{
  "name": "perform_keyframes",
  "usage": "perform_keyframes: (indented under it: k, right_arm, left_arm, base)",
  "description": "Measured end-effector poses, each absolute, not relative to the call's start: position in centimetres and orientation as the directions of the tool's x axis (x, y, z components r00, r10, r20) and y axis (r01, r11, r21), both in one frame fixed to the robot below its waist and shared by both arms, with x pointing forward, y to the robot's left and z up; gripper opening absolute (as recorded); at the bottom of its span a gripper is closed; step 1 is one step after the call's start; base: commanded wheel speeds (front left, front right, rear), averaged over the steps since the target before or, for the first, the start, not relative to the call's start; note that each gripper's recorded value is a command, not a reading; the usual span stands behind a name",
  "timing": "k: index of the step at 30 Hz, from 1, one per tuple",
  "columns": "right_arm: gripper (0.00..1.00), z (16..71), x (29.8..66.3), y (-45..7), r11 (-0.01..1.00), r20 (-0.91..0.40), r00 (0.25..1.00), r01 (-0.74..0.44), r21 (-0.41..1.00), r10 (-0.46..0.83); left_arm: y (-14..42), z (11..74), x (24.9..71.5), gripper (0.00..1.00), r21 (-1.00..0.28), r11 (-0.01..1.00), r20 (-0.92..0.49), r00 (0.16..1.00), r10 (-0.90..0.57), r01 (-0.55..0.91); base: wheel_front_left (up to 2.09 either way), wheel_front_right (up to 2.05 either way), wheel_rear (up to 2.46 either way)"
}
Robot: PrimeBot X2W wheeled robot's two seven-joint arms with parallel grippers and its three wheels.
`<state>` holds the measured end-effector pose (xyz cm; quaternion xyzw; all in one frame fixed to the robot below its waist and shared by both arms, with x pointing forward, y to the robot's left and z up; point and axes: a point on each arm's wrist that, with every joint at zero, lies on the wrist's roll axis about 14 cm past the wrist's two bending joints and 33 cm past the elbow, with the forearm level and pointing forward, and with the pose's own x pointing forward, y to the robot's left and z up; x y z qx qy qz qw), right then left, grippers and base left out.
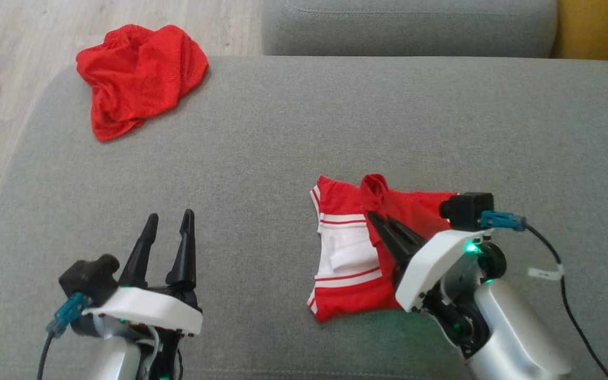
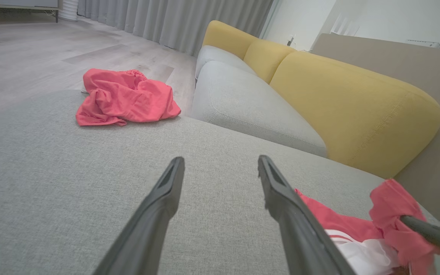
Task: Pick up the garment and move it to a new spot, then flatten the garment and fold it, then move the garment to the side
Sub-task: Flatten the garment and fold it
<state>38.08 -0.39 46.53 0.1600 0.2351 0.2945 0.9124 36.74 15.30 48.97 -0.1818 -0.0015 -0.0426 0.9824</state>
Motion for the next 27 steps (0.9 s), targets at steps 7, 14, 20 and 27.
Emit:
perform_keyframes:
  k: [7,14,20,27]
  right_arm:
    - [0.96,44.4,37.6,1.3,0.753,-0.369,0.671,-0.470,0.460,0.644]
    - [1.00,44.9,37.3,3.7,0.695,-0.327,0.634,-0.505,0.512,0.701]
    - [1.00,46.5,39.2,3.2,0.705,-0.240,0.698,-0.514,0.488,0.675]
    - [1.00,47.6,42.9,-2.1,0.822,-0.174,0.839,-0.426,0.377,0.515]
  left_arm:
    - [15.6,48.7,36.7,1.00,-0.362,0.929,0.010,0.997,-0.073,0.072]
    - [15.3,48.2,37.0,1.00,-0.369,0.927,-0.004,0.997,-0.078,0.071]
    - [14.6,48.3,37.4,1.00,-0.370,0.925,0.000,0.995,-0.096,0.089]
    - [13.6,48.3,37.6,1.00,-0.378,0.919,0.004,0.993,-0.116,0.109]
  base:
    - [0.00,0.00,0.00]
    - [0.00,0.00,0.00]
    - [0.00,0.00,0.00]
    - [0.00,0.00,0.00]
